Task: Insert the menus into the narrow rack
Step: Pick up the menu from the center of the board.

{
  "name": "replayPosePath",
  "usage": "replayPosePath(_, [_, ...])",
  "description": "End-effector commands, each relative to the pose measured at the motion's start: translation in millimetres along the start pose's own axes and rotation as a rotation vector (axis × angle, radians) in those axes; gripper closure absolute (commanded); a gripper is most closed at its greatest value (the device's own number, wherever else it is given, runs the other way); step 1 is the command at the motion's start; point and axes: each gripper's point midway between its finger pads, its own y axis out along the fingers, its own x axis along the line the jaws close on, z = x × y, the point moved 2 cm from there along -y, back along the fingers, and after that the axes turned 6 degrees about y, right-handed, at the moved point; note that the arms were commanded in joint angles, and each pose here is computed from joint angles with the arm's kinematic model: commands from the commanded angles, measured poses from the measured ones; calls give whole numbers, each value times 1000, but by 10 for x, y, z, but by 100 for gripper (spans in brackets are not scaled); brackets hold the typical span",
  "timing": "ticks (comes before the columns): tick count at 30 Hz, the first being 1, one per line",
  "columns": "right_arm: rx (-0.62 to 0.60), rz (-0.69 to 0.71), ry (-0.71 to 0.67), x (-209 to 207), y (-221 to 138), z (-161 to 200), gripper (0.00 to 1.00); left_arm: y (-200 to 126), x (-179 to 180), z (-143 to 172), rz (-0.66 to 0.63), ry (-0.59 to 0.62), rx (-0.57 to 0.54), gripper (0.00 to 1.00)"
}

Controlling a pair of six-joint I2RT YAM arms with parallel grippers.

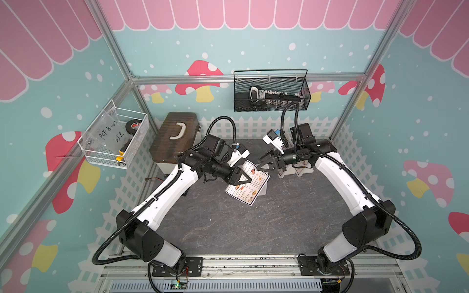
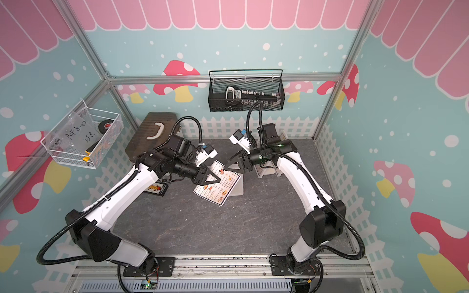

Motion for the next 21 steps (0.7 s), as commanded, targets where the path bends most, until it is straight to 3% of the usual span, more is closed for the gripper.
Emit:
replayPosePath(1, [11, -78, -31, 134, 20, 25, 34, -15, -88, -39, 23, 75, 4, 57])
replayPosePath(21, [63, -140, -36, 203, 132, 104, 56, 74, -154, -30, 64, 91, 48, 59])
